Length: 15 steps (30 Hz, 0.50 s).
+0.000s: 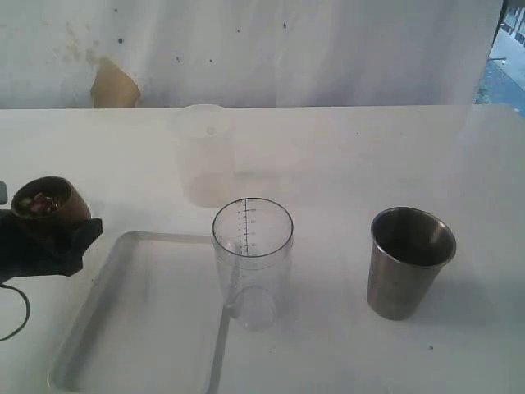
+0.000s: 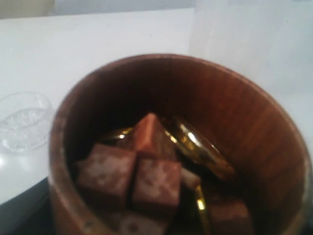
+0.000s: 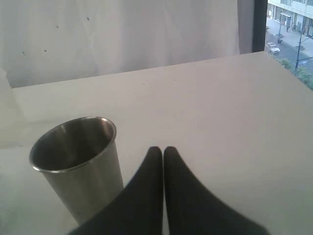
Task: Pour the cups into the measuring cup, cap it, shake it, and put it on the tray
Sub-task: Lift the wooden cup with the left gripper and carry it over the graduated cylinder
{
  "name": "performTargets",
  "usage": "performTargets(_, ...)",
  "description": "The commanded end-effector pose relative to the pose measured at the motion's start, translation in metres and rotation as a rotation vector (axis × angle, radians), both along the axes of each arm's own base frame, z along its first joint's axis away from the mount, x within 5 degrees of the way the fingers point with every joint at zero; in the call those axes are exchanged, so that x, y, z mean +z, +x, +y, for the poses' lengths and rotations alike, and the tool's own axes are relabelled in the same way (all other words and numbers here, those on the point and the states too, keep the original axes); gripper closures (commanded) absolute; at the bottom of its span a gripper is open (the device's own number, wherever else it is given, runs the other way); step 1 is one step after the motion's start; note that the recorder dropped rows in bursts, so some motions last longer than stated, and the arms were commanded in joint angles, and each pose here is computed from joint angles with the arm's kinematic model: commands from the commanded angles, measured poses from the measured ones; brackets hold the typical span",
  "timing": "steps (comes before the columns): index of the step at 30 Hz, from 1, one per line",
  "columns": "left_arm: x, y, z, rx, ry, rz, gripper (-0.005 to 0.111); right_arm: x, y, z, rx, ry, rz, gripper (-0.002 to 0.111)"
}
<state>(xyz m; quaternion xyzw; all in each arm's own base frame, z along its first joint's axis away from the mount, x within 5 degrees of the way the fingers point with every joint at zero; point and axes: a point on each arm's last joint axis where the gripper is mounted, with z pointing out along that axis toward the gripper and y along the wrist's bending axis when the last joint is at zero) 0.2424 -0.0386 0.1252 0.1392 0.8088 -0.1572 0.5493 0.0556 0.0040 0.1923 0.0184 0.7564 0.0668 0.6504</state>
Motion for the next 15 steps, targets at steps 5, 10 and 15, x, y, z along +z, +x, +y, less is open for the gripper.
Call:
performTargets(5, 0.039, 0.026, -0.007, -0.061, -0.067, -0.086, 0.107, 0.001, 0.000, 0.000, 0.000, -0.004, -0.011, 0.108)
performTargets(10, 0.055, 0.042, -0.013, -0.129, -0.091, -0.092, 0.107, 0.001, 0.000, 0.000, 0.000, -0.004, -0.011, 0.108)
performTargets(15, 0.066, 0.052, -0.019, -0.210, -0.087, -0.083, 0.107, 0.001, 0.000, 0.000, 0.000, -0.004, -0.011, 0.108)
